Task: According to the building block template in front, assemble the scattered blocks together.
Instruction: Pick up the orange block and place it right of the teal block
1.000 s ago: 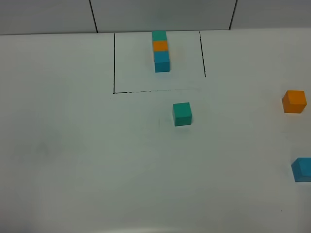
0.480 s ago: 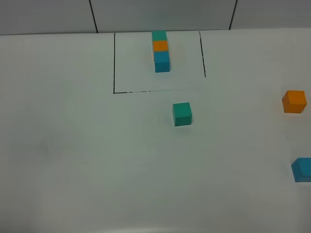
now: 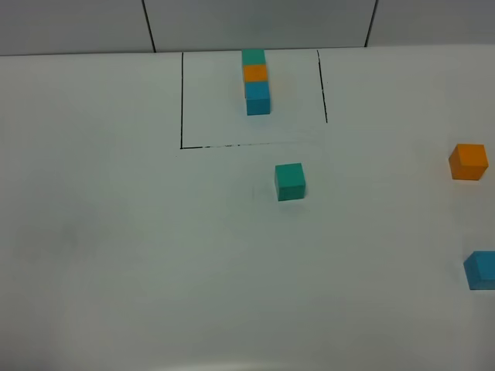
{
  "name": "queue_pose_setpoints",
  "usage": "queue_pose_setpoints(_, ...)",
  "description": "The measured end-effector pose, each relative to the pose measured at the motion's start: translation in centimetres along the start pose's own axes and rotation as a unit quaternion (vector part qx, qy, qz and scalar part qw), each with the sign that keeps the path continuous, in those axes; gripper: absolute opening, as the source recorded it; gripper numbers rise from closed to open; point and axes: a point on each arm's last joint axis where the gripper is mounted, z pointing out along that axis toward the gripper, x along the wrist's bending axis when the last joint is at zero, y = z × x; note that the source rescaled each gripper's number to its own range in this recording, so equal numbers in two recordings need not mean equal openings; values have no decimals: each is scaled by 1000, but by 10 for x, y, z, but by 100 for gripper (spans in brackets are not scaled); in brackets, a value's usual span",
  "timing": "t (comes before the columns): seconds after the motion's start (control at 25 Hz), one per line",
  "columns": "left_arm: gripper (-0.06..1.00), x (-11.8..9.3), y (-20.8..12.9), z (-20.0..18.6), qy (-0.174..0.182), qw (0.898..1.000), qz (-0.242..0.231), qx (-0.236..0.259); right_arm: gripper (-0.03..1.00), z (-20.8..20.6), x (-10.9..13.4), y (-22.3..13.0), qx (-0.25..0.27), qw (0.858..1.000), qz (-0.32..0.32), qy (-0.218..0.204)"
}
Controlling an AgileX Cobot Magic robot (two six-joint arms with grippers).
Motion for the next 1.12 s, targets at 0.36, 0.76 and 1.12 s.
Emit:
queue_pose_setpoints(0.36,76,0,0,0,0,1000,1,0,74,0,0,0,0,1000,0,0)
queue_pose_setpoints(0.76,76,0,0,0,0,1000,1,0,99,9,0,28,41,999,13,-1)
queue_pose_setpoints(1.12,76,0,0,0,0,1000,1,0,99,104,-7,109,232,973,-8,2)
